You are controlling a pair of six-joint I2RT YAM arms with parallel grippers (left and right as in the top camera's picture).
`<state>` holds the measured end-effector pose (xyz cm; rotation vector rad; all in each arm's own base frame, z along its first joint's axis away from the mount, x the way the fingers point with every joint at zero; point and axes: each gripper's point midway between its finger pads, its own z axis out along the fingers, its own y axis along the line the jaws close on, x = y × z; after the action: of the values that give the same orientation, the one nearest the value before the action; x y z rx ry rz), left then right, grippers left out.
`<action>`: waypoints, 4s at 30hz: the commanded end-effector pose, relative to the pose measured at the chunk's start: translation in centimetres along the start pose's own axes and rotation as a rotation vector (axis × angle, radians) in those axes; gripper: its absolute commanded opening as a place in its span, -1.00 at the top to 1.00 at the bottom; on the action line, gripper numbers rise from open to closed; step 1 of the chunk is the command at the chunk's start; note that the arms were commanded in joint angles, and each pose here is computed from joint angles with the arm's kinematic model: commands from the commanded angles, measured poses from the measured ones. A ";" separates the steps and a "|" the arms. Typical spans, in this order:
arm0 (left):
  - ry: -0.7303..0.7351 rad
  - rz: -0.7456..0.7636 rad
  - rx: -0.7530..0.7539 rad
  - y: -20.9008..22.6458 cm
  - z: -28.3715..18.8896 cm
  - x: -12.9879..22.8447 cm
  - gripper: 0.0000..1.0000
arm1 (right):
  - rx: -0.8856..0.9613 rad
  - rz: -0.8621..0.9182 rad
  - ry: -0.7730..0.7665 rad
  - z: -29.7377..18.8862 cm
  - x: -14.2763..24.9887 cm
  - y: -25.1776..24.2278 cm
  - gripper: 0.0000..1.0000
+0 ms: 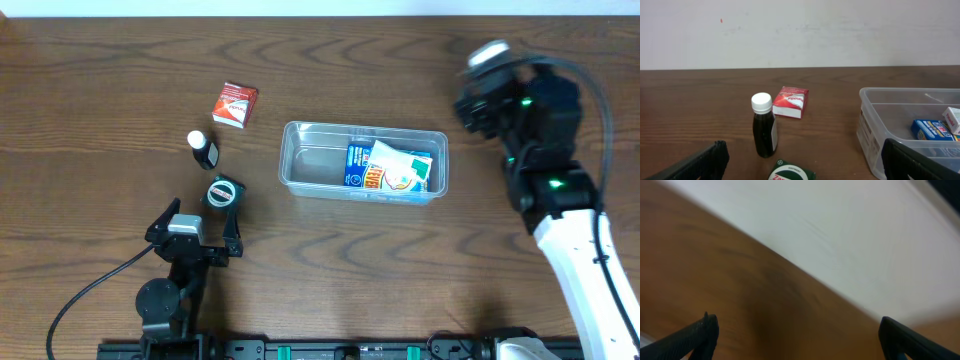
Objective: Pack container
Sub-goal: 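Release the white-green box and raise the right gripper away, then move the left gripper toward the red Panadol box, then grasp the red Panadol box with the left gripper and lift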
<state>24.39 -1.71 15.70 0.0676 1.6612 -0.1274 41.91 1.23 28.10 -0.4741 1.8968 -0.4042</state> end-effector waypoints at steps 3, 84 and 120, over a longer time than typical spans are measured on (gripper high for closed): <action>0.049 -0.017 0.003 0.0 0.1 1.7 -0.96 | 0.280 0.483 0.086 -0.7 4.4 -7.8 -0.99; 0.934 0.165 0.015 4.4 27.7 3.2 -0.96 | 0.231 0.488 0.480 -2.9 13.9 -5.6 -0.99; 1.237 0.061 0.047 3.0 27.4 9.7 -0.96 | 0.231 0.488 0.481 -2.9 13.9 -5.6 -0.98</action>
<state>51.18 -2.15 4.53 0.2848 2.8602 -0.0505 35.44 -10.03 20.42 0.2409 2.3152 -0.4167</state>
